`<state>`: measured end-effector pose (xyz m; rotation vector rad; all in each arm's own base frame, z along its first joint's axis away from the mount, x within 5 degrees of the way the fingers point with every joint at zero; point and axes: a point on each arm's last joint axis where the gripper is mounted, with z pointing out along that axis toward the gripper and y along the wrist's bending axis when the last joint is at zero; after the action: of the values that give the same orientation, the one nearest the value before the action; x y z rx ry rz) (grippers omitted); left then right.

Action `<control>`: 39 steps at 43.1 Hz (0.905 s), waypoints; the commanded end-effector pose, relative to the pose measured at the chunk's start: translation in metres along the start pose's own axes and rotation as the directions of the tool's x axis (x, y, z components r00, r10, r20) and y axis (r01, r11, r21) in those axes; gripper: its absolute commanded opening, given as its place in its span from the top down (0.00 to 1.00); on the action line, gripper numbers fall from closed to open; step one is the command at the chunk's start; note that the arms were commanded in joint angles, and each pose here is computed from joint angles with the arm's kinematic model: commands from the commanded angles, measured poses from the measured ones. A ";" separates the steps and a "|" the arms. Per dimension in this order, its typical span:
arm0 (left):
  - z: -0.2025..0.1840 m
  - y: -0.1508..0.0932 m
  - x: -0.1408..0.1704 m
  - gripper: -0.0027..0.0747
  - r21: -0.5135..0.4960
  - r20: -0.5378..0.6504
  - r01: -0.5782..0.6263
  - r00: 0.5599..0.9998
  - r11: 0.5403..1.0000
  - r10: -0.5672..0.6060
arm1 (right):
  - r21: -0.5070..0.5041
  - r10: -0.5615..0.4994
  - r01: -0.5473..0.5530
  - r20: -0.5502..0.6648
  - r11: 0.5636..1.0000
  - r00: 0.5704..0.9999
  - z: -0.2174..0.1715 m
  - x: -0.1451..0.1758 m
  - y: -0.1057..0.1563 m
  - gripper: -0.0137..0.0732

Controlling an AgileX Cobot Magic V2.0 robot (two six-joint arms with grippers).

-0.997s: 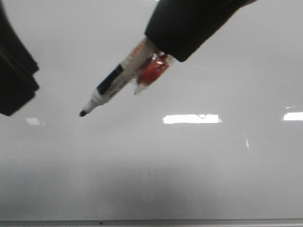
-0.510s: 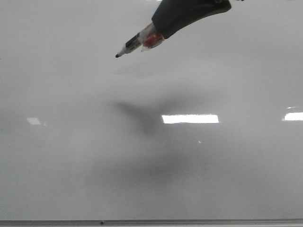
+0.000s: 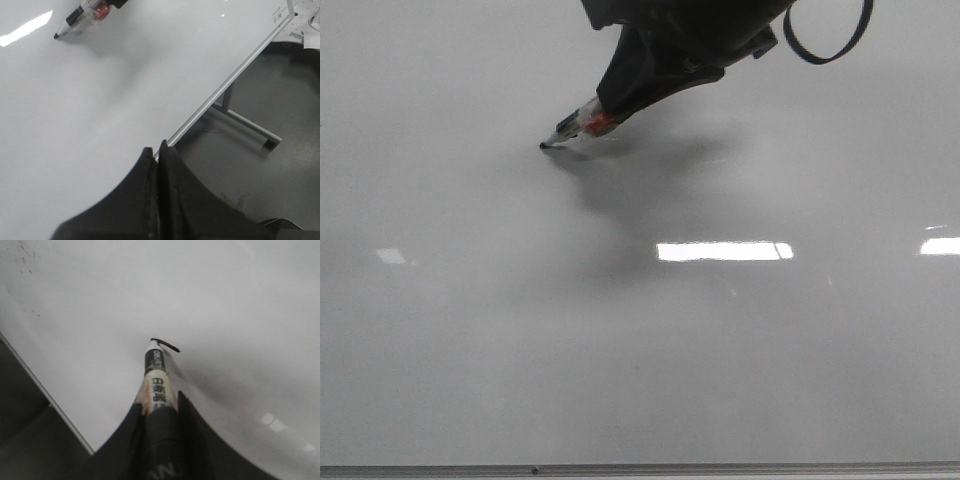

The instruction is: Write number 9 on whiteboard

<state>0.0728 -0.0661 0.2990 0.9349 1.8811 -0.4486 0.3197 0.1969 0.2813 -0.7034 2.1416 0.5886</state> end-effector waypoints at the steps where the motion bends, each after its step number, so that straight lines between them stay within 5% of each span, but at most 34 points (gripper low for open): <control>1: -0.004 0.003 -0.013 0.99 -0.031 0.082 0.033 0.996 0.999 -0.030 | 0.037 -0.012 0.010 0.060 0.999 0.998 -0.001 -0.013 -0.006 0.92; 7: -0.004 0.003 -0.013 0.99 -0.031 0.082 0.033 0.996 0.999 -0.030 | 0.022 -0.024 0.024 -0.019 0.999 1.000 0.000 0.000 -0.012 0.92; 22: -0.004 0.003 -0.013 0.99 -0.032 0.083 0.033 0.996 0.999 -0.030 | 0.111 -0.007 -0.005 0.107 0.994 0.994 -0.054 -0.022 -0.036 0.92; 39: -0.004 0.003 -0.013 0.99 -0.032 0.083 0.033 0.996 0.999 -0.030 | -0.029 0.005 -0.010 -0.171 1.000 0.985 0.018 0.028 -0.030 0.92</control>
<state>0.0729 -0.0661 0.2991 0.9346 1.8808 -0.4484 0.3225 0.1803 0.2353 -0.8355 2.3753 0.6577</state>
